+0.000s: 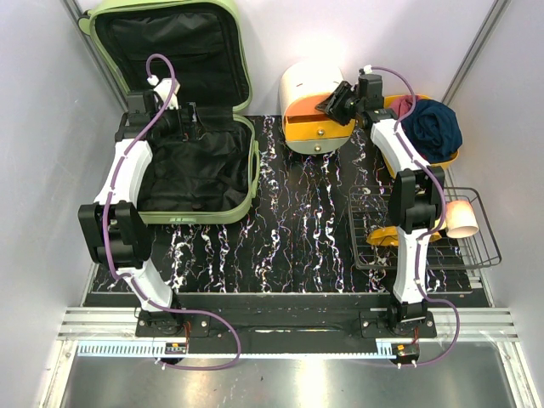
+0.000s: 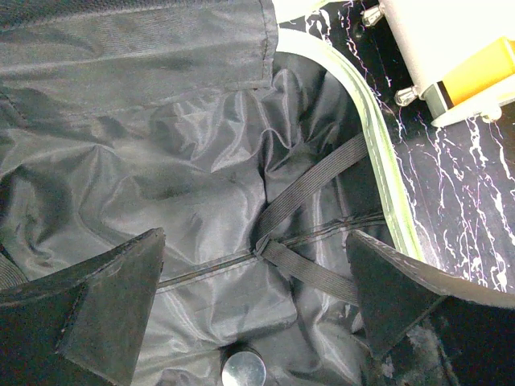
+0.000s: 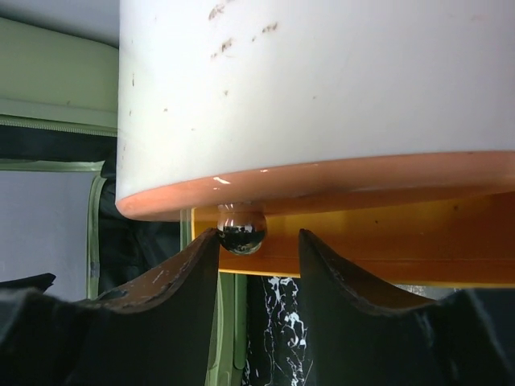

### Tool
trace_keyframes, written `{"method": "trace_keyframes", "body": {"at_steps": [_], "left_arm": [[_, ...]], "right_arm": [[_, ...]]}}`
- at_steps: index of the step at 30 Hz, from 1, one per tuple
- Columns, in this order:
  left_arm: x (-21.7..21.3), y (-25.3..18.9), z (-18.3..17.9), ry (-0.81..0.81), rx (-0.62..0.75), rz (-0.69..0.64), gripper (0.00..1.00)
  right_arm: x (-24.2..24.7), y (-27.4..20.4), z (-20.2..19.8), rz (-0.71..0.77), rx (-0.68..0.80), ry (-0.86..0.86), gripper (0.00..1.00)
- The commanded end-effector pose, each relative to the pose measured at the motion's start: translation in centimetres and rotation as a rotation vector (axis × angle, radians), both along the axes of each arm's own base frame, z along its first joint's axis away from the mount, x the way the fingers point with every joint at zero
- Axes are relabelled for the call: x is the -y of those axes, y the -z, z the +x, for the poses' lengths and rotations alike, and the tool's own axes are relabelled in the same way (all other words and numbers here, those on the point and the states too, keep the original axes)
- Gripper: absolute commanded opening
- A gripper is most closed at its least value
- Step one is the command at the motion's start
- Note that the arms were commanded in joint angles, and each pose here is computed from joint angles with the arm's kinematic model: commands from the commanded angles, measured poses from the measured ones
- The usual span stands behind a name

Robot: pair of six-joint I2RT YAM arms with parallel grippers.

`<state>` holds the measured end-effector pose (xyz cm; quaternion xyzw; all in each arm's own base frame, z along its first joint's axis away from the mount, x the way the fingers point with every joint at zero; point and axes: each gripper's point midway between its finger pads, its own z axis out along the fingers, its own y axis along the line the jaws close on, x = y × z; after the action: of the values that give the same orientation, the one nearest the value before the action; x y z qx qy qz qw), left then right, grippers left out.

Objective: Open, take out, and arrange the luggage

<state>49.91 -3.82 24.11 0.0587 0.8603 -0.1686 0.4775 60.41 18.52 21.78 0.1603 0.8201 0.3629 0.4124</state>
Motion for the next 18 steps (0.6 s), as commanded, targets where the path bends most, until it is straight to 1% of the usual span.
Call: {"method": "trace_keyframes", "body": {"at_steps": [1, 7, 11, 17, 18], "left_arm": [[-0.79, -3.23, 0.01, -0.022, 0.106, 0.022, 0.99], [-0.94, -3.21, 0.11, -0.027, 0.108, 0.02, 0.99], [-1.01, -3.17, 0.12, -0.028, 0.108, 0.02, 0.99], [-1.02, -2.95, 0.1, -0.032, 0.103, 0.017, 0.99], [-1.01, -2.92, 0.14, -0.034, 0.102, 0.013, 0.99]], "right_arm": [[-0.54, -2.83, 0.99, 0.062, 0.066, -0.007, 0.52], [-0.67, -2.7, 1.2, 0.078, 0.057, -0.003, 0.51], [-1.03, -3.01, 1.24, 0.102, 0.06, -0.016, 0.45], [-1.15, -3.46, 1.2, 0.135, 0.049, -0.005, 0.43], [-1.2, -3.49, 1.17, 0.139, 0.046, -0.006, 0.41]]}}
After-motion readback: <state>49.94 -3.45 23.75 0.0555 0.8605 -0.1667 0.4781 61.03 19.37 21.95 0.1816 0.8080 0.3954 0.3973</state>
